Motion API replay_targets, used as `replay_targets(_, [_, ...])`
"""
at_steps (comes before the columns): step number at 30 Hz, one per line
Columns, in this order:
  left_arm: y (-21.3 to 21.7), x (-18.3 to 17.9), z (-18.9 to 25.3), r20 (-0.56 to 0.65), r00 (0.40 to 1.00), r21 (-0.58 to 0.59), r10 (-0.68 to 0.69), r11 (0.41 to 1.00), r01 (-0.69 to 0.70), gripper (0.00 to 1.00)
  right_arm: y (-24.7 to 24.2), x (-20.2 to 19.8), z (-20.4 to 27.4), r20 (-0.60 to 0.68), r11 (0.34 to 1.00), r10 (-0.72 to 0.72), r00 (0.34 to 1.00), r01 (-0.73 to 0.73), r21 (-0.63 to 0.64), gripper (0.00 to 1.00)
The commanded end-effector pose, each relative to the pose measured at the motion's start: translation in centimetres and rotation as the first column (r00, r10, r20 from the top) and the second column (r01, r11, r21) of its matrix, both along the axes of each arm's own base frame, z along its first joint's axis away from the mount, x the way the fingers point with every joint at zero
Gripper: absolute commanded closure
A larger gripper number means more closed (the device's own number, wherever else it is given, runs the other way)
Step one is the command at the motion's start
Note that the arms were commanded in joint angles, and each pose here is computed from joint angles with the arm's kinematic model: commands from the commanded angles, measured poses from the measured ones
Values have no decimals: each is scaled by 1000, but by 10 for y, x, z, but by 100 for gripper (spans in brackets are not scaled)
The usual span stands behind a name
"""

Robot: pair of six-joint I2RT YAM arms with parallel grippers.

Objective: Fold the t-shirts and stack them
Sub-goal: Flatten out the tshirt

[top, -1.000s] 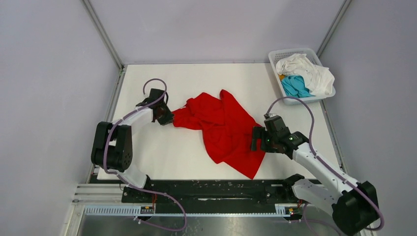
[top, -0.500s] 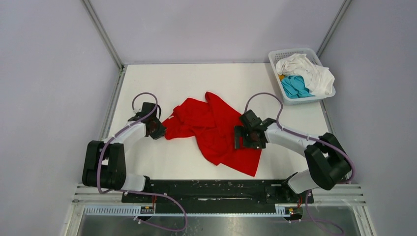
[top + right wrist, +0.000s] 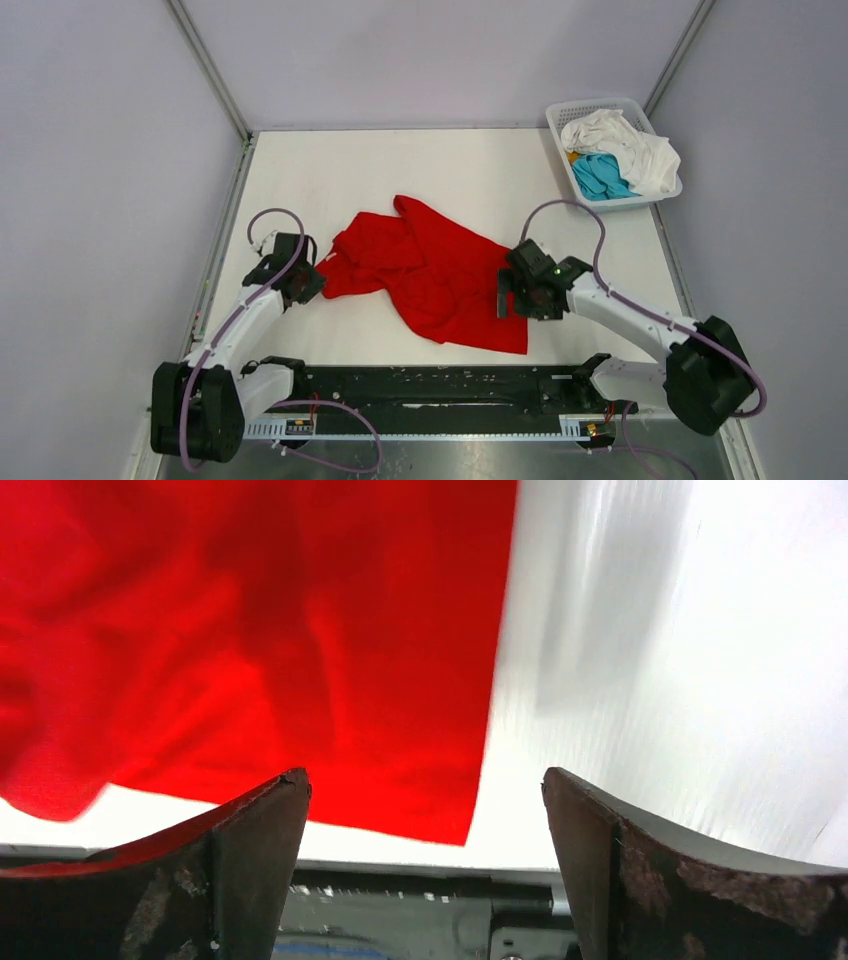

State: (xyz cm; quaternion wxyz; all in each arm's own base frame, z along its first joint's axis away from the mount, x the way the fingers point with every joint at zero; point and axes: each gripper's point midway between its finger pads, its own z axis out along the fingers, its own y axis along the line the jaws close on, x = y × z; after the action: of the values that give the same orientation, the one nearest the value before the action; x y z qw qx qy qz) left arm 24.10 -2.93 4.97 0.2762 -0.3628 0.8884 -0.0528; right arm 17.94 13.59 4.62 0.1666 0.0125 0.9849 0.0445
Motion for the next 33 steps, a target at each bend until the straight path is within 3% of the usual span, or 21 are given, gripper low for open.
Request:
replay_targets(1, [9,-8,0,17,999,25,46,999,-46,100,-15,-58,-17,-153,997,-80,985,77,-22,6])
replay_targets(10, [7,-9,3,28,999,12,41,999,-41,100,11,-73,-50,-229,997,-73,971,69,-28,18])
replay_targets(15, [7,-9,11,44,998,8,43,999,-44,100,19,-68,-56,-221,995,-99,970,91,-46,55])
replay_targets(18, [5,-8,23,71,997,1,33,999,-33,100,22,-59,-48,-177,995,-99,979,94,-33,99])
replay_targets(21, [0,-3,48,148,989,-26,12,1000,-8,100,18,-35,-20,-44,995,-89,995,87,-39,100])
replay_targets(26, [-6,12,125,361,933,-57,-3,998,25,100,16,17,49,175,988,-135,975,120,97,100])
replay_targets(30, [-3,20,209,553,833,-63,14,998,25,100,-8,53,115,372,977,-193,908,143,158,100])
replay_targets(33, [-1,20,274,674,738,-72,29,997,26,100,-27,71,180,524,971,-229,820,157,179,100])
